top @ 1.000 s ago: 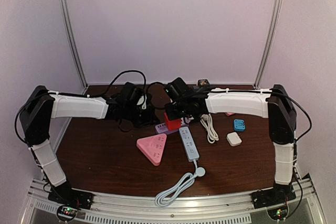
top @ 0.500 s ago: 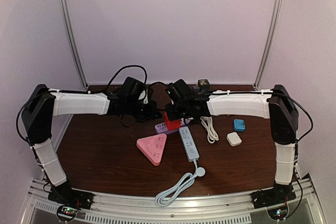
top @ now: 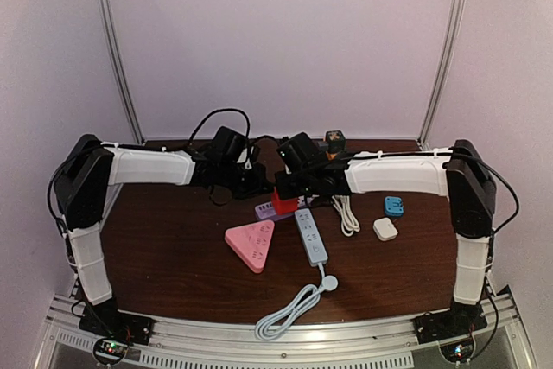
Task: Pull the plug off the socket
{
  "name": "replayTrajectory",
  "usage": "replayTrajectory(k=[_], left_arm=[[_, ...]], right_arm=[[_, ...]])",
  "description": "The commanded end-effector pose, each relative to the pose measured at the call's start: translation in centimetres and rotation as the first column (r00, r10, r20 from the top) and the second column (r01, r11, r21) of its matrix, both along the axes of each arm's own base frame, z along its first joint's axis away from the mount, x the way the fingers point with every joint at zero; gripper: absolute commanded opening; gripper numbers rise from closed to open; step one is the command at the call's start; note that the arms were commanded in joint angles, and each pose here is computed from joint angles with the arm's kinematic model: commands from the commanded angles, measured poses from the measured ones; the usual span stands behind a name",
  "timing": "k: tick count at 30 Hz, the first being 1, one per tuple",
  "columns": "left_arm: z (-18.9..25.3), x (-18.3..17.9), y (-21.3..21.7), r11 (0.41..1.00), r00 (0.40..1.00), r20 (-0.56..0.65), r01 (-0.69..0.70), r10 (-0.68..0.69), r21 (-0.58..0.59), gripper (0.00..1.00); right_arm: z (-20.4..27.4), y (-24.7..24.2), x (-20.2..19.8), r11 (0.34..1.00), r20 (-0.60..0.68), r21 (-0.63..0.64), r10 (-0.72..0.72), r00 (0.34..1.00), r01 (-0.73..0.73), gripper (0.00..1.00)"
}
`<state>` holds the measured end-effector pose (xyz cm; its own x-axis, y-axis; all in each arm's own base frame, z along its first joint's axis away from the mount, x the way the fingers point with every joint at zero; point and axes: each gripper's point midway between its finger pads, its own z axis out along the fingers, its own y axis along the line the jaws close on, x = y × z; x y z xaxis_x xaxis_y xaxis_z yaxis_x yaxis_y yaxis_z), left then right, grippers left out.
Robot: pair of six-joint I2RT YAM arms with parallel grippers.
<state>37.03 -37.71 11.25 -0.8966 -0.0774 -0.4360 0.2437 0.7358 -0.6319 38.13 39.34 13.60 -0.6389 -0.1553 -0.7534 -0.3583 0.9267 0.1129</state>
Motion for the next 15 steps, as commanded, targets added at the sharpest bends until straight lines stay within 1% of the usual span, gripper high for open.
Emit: replayTrajectory(k=[1, 12, 15], left_arm=[[0.5, 1.0, -0.9, 0.999, 0.999, 0.029, 0.016, -0.015, -0.035, 0.01], [0.7, 1.8, -1.2, 0.997, 0.999, 0.047, 0.002, 0.001, -0.082, 0.00], [1.3, 2.2, -1.5, 0.994, 0.998, 0.068, 0.004, 0.003, -0.108, 0.00]], right_arm=[[-0.4, -0.6, -0.9, 1.000, -0.038, 0.005, 0.001, 0.999, -0.001, 0.14], [-1.2, -1.1, -1.3, 1.000, -0.056, 0.005, -0.013, 0.998, 0.013, 0.13], [-1.2, -1.1, -1.3, 1.000, -0.056, 0.006, -0.014, 0.998, 0.014, 0.13]])
